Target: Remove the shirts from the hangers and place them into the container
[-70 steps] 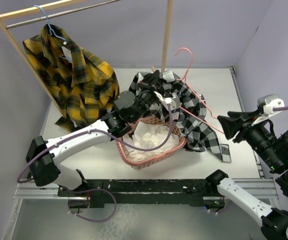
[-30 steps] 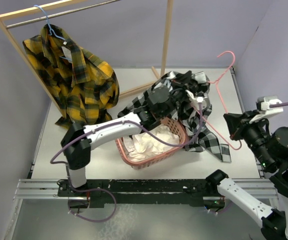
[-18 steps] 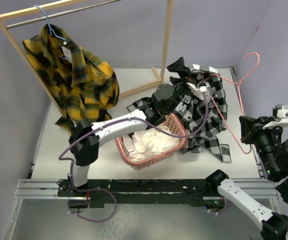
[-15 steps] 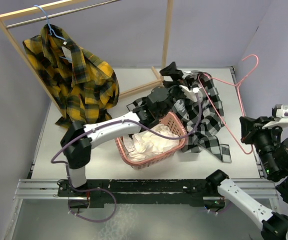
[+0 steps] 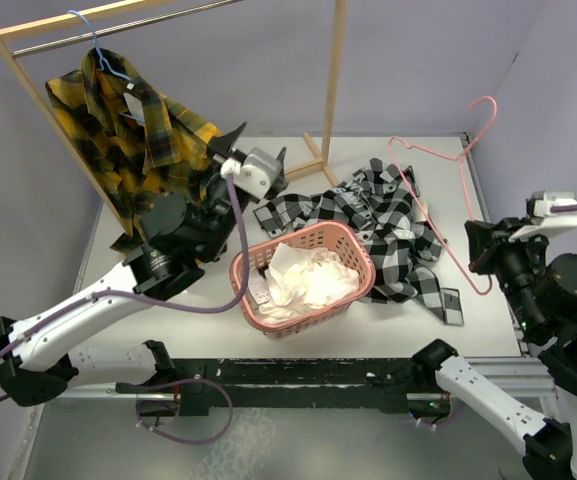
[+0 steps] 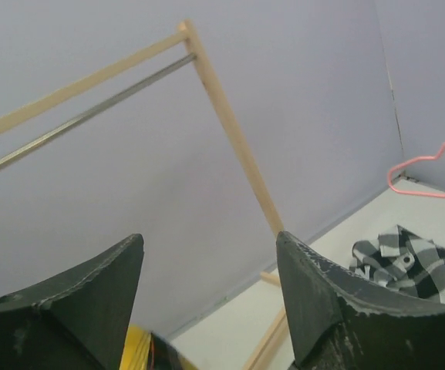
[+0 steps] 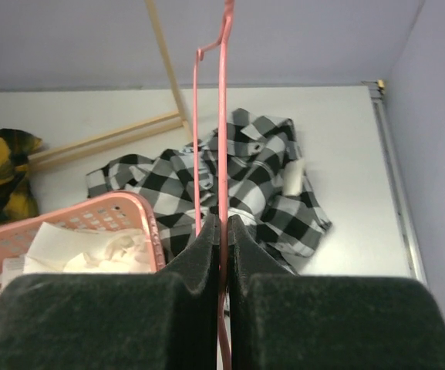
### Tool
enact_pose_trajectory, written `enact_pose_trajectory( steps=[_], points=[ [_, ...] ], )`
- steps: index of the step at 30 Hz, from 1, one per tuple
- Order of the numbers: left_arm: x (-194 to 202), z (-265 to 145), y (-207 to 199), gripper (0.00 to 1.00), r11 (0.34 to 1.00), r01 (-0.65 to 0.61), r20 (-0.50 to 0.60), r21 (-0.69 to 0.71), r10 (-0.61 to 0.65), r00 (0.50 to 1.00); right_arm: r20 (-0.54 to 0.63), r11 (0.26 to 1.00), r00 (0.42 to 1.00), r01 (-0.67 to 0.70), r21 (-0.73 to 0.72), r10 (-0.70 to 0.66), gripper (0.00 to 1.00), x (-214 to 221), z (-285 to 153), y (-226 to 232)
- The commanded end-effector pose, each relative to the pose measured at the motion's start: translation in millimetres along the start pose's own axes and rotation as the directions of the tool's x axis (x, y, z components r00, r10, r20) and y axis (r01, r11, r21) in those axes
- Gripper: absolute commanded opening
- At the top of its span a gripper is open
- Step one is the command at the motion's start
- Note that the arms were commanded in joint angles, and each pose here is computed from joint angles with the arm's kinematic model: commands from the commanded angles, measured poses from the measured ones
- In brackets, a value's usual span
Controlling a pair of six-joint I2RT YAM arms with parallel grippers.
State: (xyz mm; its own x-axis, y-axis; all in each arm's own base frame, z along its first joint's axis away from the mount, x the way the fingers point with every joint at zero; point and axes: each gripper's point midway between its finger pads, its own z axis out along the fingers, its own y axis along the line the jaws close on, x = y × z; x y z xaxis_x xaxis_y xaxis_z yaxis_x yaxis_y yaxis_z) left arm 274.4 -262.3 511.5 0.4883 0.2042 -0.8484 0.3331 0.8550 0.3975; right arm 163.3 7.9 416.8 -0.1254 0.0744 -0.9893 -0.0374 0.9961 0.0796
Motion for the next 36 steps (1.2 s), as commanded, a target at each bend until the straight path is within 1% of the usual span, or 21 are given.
enact_pose_trajectory(
  steps=[1, 4, 6, 10, 13, 15, 20, 22, 28, 31, 36],
  points=[
    [65, -31, -27, 0.69, 0.998, 0.005, -0.153, 0.067, 0.005, 0.988, 0.044, 0.989, 0.999, -0.002, -0.151, 0.009, 0.00, -25, 29, 46],
    [78, -49, -25, 0.66, 0.997, 0.030, -0.157, 0.065, -0.020, 0.987, 0.053, 0.966, 0.998, 0.034, -0.257, -0.021, 0.00, -38, 50, 79],
    [81, -58, -23, 0.65, 0.997, 0.062, -0.153, 0.053, -0.053, 0.987, 0.071, 0.952, 0.996, 0.066, -0.299, -0.046, 0.00, -50, 64, 96],
    [85, -74, -21, 0.60, 0.988, 0.152, -0.155, 0.041, -0.144, 0.977, 0.150, 0.947, 0.984, 0.135, -0.291, -0.095, 0.00, -81, 96, 114],
    [96, -80, -28, 0.58, 0.982, 0.184, -0.175, 0.048, -0.173, 0.969, 0.218, 0.945, 0.967, 0.186, -0.268, -0.128, 0.00, -104, 120, 126],
    [102, -81, -34, 0.59, 0.980, 0.192, -0.191, 0.056, -0.178, 0.965, 0.258, 0.943, 0.956, 0.210, -0.257, -0.142, 0.00, -116, 135, 134],
    [114, -78, -53, 0.62, 0.975, 0.194, -0.223, 0.108, -0.166, 0.961, 0.392, 0.924, 0.908, 0.266, -0.275, -0.145, 0.00, -148, 158, 160],
    [114, -78, -56, 0.62, 0.972, 0.200, -0.223, 0.125, -0.169, 0.960, 0.417, 0.917, 0.896, 0.287, -0.278, -0.154, 0.00, -156, 168, 168],
    [111, -82, -51, 0.62, 0.973, 0.202, -0.203, 0.115, -0.176, 0.963, 0.445, 0.906, 0.868, 0.352, -0.236, -0.221, 0.00, -167, 207, 187],
    [111, -83, -50, 0.62, 0.973, 0.200, -0.196, 0.116, -0.175, 0.965, 0.430, 0.901, 0.870, 0.365, -0.234, -0.241, 0.00, -162, 228, 197],
    [112, -82, -51, 0.61, 0.973, 0.197, -0.201, 0.118, -0.171, 0.964, 0.420, 0.894, 0.874, 0.371, -0.249, -0.246, 0.00, -158, 251, 212]
  ],
)
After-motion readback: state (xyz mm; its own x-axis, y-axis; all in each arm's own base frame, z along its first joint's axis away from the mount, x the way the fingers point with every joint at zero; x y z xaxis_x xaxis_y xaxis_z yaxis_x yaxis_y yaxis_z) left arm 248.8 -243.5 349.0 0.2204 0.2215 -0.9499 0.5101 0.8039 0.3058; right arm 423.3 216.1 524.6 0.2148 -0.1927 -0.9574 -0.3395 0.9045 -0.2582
